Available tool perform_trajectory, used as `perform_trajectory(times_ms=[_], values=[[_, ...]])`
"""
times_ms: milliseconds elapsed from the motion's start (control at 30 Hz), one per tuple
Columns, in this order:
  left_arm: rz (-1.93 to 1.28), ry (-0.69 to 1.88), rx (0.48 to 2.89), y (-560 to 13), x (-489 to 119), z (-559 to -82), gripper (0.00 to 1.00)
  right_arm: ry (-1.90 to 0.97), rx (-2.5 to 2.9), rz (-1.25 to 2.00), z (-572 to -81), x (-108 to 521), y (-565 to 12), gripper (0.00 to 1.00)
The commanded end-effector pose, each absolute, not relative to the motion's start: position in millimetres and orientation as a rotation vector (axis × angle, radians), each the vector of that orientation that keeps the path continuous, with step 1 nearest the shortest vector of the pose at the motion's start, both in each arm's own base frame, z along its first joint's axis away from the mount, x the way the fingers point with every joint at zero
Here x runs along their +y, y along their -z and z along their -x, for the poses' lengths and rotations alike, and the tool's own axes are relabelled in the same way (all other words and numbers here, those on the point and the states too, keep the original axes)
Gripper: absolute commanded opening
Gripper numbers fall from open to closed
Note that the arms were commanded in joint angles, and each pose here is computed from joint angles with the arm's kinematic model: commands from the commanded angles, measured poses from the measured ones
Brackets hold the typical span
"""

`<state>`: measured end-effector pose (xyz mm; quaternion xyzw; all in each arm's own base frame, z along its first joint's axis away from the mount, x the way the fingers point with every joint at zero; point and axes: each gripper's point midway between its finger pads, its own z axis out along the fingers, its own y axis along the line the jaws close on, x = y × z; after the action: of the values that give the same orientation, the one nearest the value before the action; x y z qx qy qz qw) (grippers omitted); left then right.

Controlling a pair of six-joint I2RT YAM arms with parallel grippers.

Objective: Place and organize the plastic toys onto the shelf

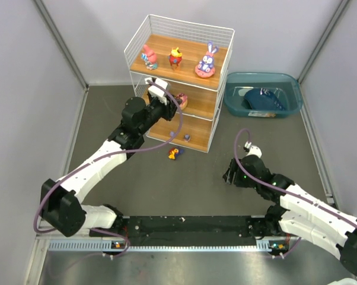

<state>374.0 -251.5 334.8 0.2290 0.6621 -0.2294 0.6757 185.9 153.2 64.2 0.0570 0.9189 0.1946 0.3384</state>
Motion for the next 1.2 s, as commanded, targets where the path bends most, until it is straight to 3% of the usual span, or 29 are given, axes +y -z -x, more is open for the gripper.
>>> perform_trajectory(times_ms=[0, 1167], values=[[-0.46, 0.506, 1.347, -381, -249, -381, 0.0, -0.501, 2.353, -0.161, -195, 150, -75, 0.62], [-0.45, 0.472, 1.372, -364, -253, -400, 0.04, -0.488, 2.368, -0.175, -192, 147, -70, 0.62]])
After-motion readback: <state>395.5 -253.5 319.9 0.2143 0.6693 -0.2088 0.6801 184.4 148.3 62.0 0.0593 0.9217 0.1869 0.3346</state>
